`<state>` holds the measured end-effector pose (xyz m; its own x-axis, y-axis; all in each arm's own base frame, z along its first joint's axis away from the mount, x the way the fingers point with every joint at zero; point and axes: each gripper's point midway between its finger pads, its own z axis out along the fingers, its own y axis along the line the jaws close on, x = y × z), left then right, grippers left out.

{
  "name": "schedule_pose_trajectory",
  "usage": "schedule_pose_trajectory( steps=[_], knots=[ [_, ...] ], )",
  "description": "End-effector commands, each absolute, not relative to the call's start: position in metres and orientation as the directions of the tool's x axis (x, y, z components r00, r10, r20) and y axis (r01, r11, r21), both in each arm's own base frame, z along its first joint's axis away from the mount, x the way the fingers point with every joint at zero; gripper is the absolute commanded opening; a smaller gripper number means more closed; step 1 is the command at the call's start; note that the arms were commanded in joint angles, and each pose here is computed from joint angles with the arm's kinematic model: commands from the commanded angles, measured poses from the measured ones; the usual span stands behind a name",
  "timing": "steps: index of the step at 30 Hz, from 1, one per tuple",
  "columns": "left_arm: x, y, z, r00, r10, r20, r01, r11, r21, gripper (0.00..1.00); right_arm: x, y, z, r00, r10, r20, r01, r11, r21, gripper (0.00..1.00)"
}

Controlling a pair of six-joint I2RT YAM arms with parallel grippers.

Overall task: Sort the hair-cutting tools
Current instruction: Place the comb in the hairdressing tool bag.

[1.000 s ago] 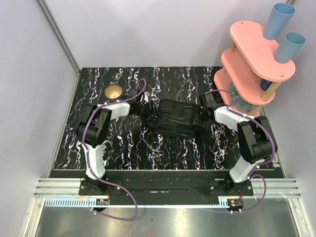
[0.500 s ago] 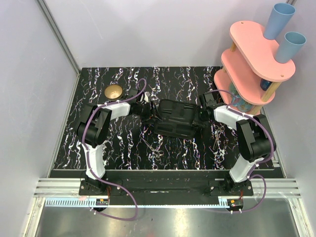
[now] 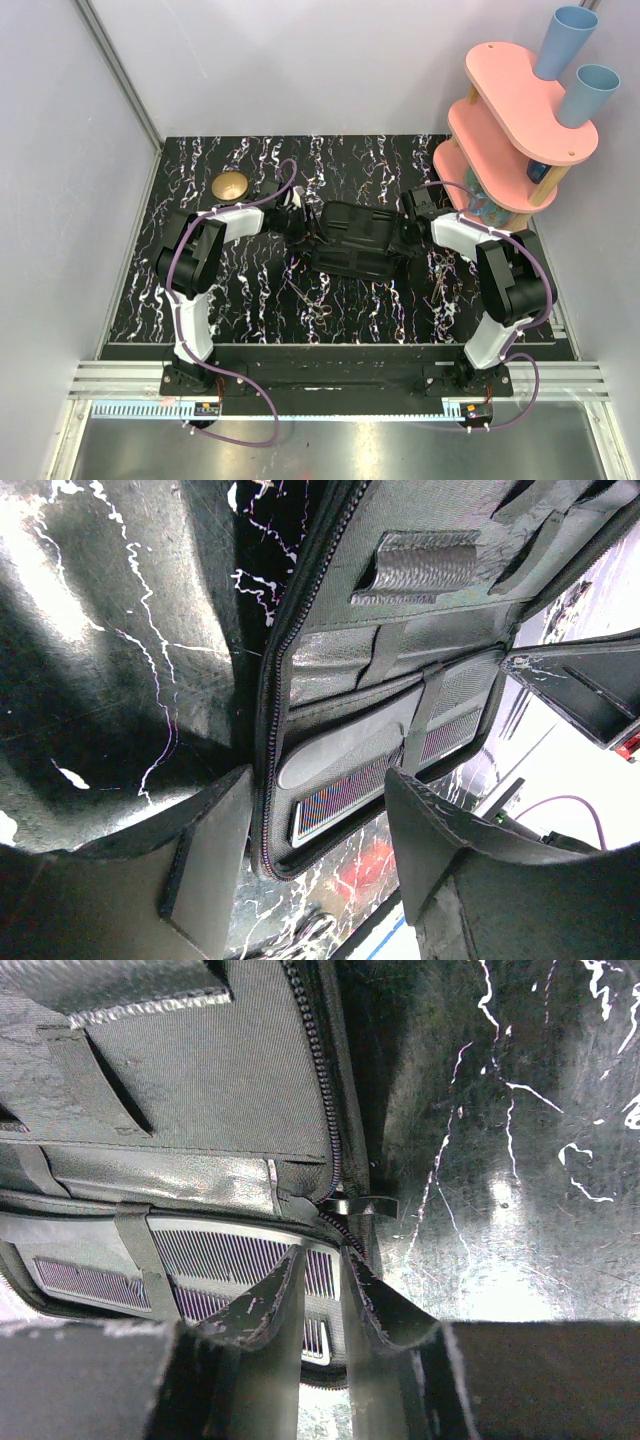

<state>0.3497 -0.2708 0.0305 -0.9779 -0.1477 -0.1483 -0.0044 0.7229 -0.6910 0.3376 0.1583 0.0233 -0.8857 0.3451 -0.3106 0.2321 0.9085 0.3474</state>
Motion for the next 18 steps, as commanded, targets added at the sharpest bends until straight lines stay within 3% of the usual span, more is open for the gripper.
schedule_pose_trajectory(
  steps=[1, 18],
  knots=[
    [0.32, -0.235, -0.035, -0.988, -0.13, -0.08, -0.074, 0.868, -0.491, 0.61, 0.342, 0.176, 0.025, -0.879, 0.356, -0.317, 0.226, 0.897, 0.38, 0.28],
    [0.334, -0.208, -0.023, -0.967, -0.147, -0.21, -0.063, 0.931, -0.359, 0.6, 0.366, 0.146, 0.117, -0.735, 0.357, -0.577, 0.186, 0.924, 0.334, 0.51]
  ],
)
